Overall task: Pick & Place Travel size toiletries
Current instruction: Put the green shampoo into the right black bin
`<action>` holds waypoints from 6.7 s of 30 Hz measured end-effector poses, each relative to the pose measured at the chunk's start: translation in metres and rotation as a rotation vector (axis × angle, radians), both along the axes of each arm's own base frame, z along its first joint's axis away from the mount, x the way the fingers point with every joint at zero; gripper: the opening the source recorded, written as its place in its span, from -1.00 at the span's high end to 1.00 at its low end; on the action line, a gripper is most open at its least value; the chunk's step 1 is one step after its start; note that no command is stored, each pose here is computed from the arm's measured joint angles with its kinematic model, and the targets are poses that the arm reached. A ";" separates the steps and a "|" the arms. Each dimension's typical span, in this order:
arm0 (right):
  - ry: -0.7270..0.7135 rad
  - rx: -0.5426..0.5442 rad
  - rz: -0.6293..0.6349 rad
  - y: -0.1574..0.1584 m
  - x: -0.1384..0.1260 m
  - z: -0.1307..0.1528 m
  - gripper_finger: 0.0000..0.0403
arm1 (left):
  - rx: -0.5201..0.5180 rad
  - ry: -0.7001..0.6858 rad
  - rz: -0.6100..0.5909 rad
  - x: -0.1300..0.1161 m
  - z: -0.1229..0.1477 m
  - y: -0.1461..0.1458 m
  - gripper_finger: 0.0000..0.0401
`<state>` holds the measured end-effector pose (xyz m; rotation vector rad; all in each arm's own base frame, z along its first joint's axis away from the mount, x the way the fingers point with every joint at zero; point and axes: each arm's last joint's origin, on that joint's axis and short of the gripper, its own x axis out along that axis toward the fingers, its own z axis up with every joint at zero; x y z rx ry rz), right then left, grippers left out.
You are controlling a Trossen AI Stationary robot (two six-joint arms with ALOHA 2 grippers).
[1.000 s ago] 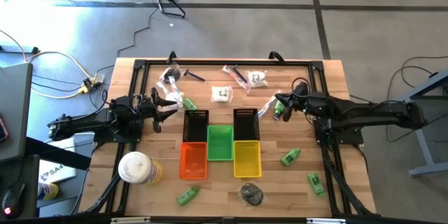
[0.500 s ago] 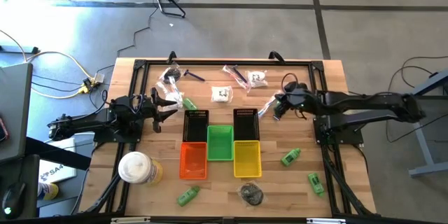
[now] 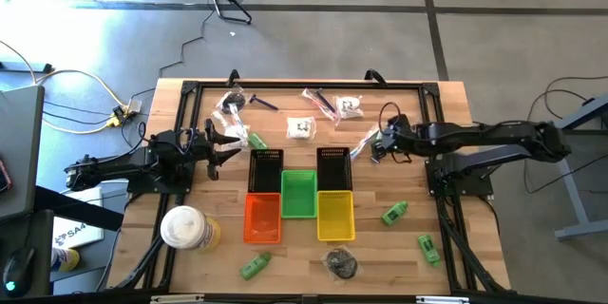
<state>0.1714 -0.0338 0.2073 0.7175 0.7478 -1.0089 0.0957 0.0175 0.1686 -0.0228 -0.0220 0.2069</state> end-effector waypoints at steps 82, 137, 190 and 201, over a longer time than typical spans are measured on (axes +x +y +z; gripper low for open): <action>0.124 -0.084 -0.342 -0.011 0.043 -0.084 -0.40 | 0.019 0.002 0.007 0.000 0.000 0.000 0.24; 0.168 -0.051 -0.341 -0.014 0.043 -0.092 0.13 | 0.019 0.002 0.005 0.000 0.000 0.000 0.24; -0.510 -0.165 0.307 0.053 0.068 0.011 0.14 | 0.019 0.003 0.008 0.000 0.000 0.000 0.24; -0.517 -0.132 0.339 0.069 0.089 -0.015 0.14 | 0.019 0.003 0.006 0.000 0.000 0.000 0.24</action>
